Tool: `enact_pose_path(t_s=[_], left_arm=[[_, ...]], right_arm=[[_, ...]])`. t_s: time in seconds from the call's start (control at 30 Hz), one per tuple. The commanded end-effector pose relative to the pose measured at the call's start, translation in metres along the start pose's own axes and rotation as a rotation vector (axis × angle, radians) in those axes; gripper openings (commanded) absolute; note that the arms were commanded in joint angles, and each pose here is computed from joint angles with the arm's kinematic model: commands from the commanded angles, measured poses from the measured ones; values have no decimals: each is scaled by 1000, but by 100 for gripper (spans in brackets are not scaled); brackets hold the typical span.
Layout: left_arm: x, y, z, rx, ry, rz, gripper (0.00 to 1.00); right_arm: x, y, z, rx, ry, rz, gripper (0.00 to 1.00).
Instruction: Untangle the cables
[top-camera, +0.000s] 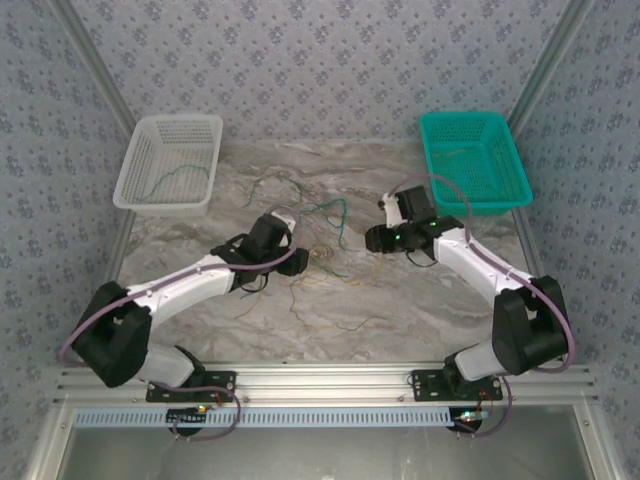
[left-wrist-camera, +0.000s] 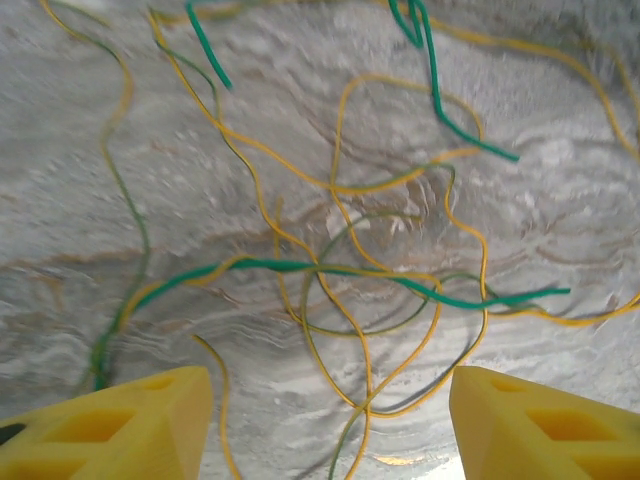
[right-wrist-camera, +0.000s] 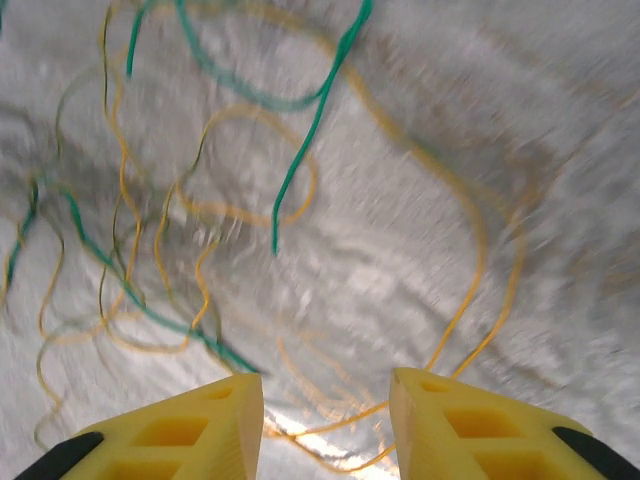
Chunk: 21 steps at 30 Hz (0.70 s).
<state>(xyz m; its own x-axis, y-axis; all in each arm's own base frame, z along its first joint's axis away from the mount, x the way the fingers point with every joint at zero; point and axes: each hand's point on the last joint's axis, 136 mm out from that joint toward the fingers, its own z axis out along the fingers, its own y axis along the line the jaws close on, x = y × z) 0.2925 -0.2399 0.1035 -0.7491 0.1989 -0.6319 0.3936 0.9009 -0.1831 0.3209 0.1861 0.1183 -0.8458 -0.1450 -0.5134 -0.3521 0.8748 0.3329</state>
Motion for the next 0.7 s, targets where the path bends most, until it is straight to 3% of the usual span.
enact_pose_path(t_s=[0.0,0.3,0.43,0.67], left_arm=[[10,-11,14,40,31,-9,64],[-4,15,29,-121,68,118,60],[-15,32,22,-101,-2,-2,53],[-40,64,-19,-105,-219,-175,54]], right_arm=[[16,17,11,-18,41,-128,40],[10,45,36,-200,-97,-261,42],[25,66,57,-204,-30,-405,44],[32,94,86,-211,-27,-531,44]])
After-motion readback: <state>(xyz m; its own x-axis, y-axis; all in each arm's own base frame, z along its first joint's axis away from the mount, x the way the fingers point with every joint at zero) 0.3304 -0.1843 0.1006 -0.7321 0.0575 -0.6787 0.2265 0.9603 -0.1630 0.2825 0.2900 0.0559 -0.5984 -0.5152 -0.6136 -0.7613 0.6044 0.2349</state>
